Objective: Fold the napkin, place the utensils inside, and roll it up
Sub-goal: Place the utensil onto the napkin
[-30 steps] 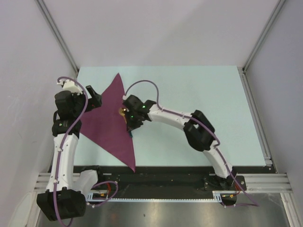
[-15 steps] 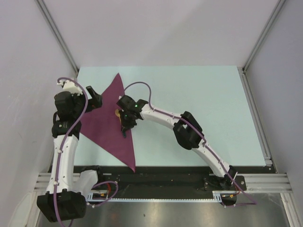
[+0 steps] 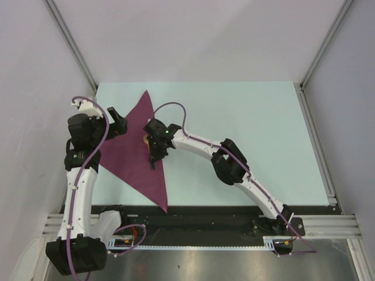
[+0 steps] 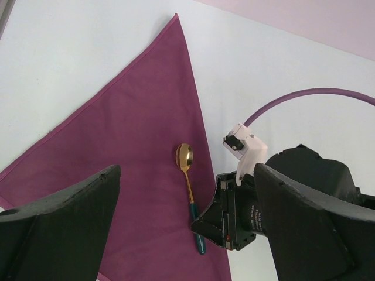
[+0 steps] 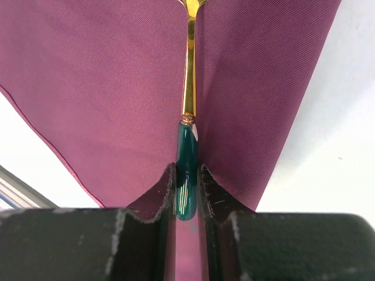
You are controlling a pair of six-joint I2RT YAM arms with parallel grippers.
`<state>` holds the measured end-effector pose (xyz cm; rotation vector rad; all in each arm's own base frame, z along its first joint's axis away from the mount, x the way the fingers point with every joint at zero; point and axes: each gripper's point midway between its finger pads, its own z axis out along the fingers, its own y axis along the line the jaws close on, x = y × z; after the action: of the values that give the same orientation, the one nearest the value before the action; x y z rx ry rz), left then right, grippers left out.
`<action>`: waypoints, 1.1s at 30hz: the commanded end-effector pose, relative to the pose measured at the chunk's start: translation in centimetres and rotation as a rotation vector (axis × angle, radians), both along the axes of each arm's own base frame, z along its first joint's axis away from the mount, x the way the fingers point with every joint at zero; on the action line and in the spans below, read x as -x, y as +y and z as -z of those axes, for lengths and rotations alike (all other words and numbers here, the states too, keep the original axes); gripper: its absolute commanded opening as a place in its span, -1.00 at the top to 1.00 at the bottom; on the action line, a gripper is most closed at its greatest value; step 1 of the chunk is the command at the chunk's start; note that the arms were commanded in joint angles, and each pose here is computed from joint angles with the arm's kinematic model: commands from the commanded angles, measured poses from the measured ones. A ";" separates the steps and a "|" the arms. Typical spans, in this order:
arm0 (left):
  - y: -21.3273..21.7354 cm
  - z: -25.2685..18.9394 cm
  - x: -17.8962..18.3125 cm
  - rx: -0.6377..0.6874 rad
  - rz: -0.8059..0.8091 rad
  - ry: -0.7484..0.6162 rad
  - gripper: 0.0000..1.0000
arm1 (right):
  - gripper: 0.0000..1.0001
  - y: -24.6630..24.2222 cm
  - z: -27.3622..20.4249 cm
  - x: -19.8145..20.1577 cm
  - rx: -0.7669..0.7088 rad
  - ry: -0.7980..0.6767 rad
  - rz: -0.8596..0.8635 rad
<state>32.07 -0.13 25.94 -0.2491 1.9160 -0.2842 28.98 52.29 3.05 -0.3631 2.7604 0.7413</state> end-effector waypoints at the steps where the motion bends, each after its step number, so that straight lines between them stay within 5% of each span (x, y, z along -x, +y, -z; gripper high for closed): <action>1: -0.6 -1.4 0.0 0.007 0.024 -0.057 -0.99 | 1.00 0.5 -0.7 -1.9 -0.027 -0.032 0.048; 8: -0.7 -1.3 -0.1 0.013 0.029 -0.054 -0.99 | 0.90 0.8 -0.8 -2.1 -0.046 -0.039 0.026; 17: -0.8 -0.9 -0.3 0.021 0.034 -0.043 -0.99 | -0.03 2.1 -3.3 -1.8 -0.112 -0.091 -0.040; 27: -0.1 -0.7 -0.3 -0.001 0.000 -0.035 -1.00 | -0.01 -0.2 -11.8 2.8 -0.248 -0.197 -0.155; 33: -0.2 -0.5 -0.4 0.002 0.006 -0.028 -0.99 | -0.07 -7.0 -10.0 10.6 -0.296 -0.019 -0.193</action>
<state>32.15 -0.10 25.94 -0.2492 1.9125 -0.2832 22.51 47.11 10.66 -0.5424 2.6146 0.9450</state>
